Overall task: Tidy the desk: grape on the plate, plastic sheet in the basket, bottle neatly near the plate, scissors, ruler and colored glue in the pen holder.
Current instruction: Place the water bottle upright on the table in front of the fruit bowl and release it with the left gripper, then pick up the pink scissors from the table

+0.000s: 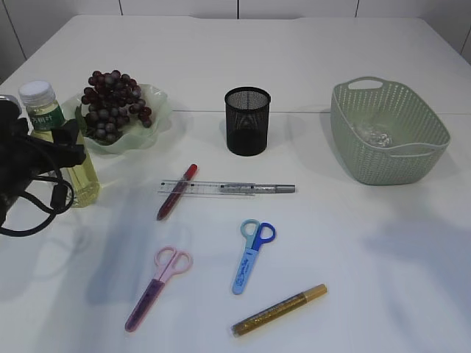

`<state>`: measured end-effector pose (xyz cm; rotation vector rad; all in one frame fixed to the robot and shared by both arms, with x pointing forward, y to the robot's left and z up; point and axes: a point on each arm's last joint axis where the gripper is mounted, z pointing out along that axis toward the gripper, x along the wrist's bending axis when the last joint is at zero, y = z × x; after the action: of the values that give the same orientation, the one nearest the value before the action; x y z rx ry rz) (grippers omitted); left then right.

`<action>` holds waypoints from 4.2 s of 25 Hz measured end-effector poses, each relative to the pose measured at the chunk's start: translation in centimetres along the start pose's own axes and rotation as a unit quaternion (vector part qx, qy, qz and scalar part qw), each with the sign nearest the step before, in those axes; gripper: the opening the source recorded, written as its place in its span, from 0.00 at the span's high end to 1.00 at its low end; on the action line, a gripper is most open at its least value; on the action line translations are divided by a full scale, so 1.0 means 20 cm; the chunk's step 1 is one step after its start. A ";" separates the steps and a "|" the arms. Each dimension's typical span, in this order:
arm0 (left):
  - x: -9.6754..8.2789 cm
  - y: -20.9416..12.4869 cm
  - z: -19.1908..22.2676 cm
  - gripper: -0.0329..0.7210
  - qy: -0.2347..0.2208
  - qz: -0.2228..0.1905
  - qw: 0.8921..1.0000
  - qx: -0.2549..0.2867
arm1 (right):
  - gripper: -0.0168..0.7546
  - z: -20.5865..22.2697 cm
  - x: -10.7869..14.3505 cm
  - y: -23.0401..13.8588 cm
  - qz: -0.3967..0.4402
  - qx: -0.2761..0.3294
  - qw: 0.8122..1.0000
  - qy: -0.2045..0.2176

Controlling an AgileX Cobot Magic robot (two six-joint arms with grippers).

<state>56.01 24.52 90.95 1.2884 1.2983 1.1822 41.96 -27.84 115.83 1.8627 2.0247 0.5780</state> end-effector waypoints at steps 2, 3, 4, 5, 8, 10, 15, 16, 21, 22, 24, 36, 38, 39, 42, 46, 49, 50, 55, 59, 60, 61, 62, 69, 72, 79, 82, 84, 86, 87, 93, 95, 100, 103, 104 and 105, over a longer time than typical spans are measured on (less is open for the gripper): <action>0.00 0.00 0.00 0.17 0.001 -0.001 1.000 -0.001 | 0.46 0.00 0.00 0.00 0.000 0.000 1.000 0.000; 0.00 0.00 0.00 0.17 0.001 -0.001 1.000 -0.001 | 0.46 0.00 0.00 0.00 0.000 0.000 1.000 0.000; 0.00 0.00 0.00 0.17 0.001 -0.001 1.000 -0.001 | 0.46 0.00 0.00 0.00 0.000 0.000 1.000 0.000; 0.00 0.00 0.00 0.17 0.001 -0.001 1.000 -0.001 | 0.46 0.00 0.00 0.00 0.000 0.000 1.000 0.000; 0.00 0.00 0.00 0.17 0.003 -0.001 1.000 -0.001 | 0.46 0.00 0.00 0.00 0.000 0.000 1.000 0.000; 0.01 0.01 0.00 0.17 0.006 -0.004 1.000 -0.003 | 0.46 0.00 0.00 0.00 0.000 0.000 1.000 0.000; 0.02 0.07 -0.01 0.17 0.016 -0.014 1.000 -0.019 | 0.46 0.00 0.00 0.00 0.000 0.000 1.000 0.000; 0.02 0.09 -0.02 0.17 0.017 -0.016 0.999 -0.025 | 0.46 0.00 0.00 0.00 0.000 0.000 1.000 0.000; 0.02 0.14 -0.03 0.17 0.012 -0.018 0.999 -0.041 | 0.46 0.00 0.00 0.00 0.000 0.000 1.000 0.000; 0.02 0.15 -0.03 0.17 0.010 -0.018 0.999 -0.045 | 0.46 0.00 0.00 0.00 0.000 0.000 1.000 0.000; 0.01 0.18 -0.04 0.17 0.007 -0.019 0.998 -0.054 | 0.46 0.00 0.00 0.00 0.000 0.000 1.000 0.000; 0.02 0.39 -0.12 0.17 -0.011 -0.041 0.997 -0.058 | 0.46 0.00 0.00 0.00 0.000 0.000 1.000 0.000; 0.02 0.43 -0.15 0.17 -0.018 -0.047 0.998 -0.048 | 0.46 0.00 0.00 0.00 0.000 0.000 1.000 0.000; 0.02 0.46 -0.17 0.17 -0.021 -0.050 0.998 -0.044 | 0.46 0.00 0.00 0.00 0.000 0.000 1.000 0.000; 0.03 0.54 -0.23 0.17 -0.031 -0.058 0.997 -0.042 | 0.46 0.00 0.00 0.00 0.000 0.000 1.000 0.000; 0.04 0.67 -0.33 0.18 -0.045 -0.068 0.995 -0.050 | 0.46 0.00 0.00 0.00 0.000 0.000 1.000 0.000; 0.04 0.73 -0.42 0.18 -0.067 -0.062 0.995 -0.034 | 0.46 0.00 0.01 0.00 0.002 0.000 1.000 0.006; 0.04 0.75 -0.45 0.18 -0.078 -0.055 0.995 -0.024 | 0.46 0.00 0.01 0.00 0.003 0.000 1.000 0.009; 0.04 0.85 -0.62 0.22 -0.125 0.003 0.991 0.039 | 0.46 0.00 0.02 0.00 0.008 0.000 1.000 0.021; 0.06 0.97 -0.77 0.25 -0.143 0.022 0.986 0.081 | 0.46 0.00 0.02 0.00 0.010 0.000 1.000 0.023; 0.07 0.98 -0.80 0.25 -0.147 0.026 0.984 0.095 | 0.46 0.00 0.02 0.00 0.013 0.000 1.000 0.023; 0.07 1.01 -0.83 0.25 -0.150 0.028 0.983 0.103 | 0.46 0.00 0.02 0.00 0.014 0.000 1.000 0.023; 0.07 1.03 -0.85 0.26 -0.153 0.032 0.980 0.119 | 0.46 0.00 0.02 0.00 0.015 0.001 1.000 0.024; 0.08 1.12 -0.96 0.26 -0.178 0.036 0.957 0.224 | 0.46 0.00 0.04 0.00 0.023 0.001 0.999 0.044; 0.06 1.16 -0.98 0.26 -0.192 0.030 0.946 0.258 | 0.46 0.00 0.05 0.00 0.025 0.001 0.998 0.050; 0.02 1.18 -0.93 0.26 -0.216 0.017 0.919 0.329 | 0.46 0.00 0.05 0.00 0.030 0.001 0.998 0.059; 0.00 1.20 -0.91 0.26 -0.218 0.006 0.912 0.346 | 0.46 -0.01 0.06 0.00 0.035 0.002 0.997 0.071; -0.03 1.20 -0.89 0.26 -0.224 0.005 0.902 0.370 | 0.46 0.00 0.07 0.00 0.039 0.003 0.996 0.076; -0.07 1.20 -0.86 0.26 -0.234 0.011 0.888 0.397 | 0.46 0.00 0.07 0.01 0.043 0.006 0.996 0.082; -0.09 1.20 -0.85 0.26 -0.238 0.018 0.882 0.407 | 0.46 0.01 0.08 0.01 0.044 0.009 0.995 0.085; -0.26 1.14 -0.74 0.27 -0.222 0.076 0.846 0.478 | 0.46 0.05 0.08 0.03 0.050 0.024 0.994 0.090; -0.34 1.09 -0.70 0.29 -0.219 0.093 0.834 0.498 | 0.46 0.07 0.08 0.04 0.051 0.029 0.994 0.090; -0.52 0.92 -0.61 0.35 -0.213 0.114 0.795 0.556 | 0.46 0.10 0.08 0.05 0.052 0.039 0.994 0.090; -0.60 0.80 -0.54 0.36 -0.204 0.130 0.771 0.590 | 0.46 0.12 0.08 0.05 0.053 0.046 0.994 0.089; -0.61 0.75 -0.51 0.36 -0.199 0.134 0.763 0.600 | 0.46 0.12 0.08 0.06 0.053 0.048 0.993 0.089; -0.63 0.71 -0.49 0.36 -0.195 0.138 0.755 0.611 | 0.46 0.13 0.08 0.06 0.054 0.049 0.993 0.089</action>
<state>48.09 11.54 105.92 2.5489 1.5987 0.0074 44.12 -25.95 114.24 2.0546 2.1085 0.7079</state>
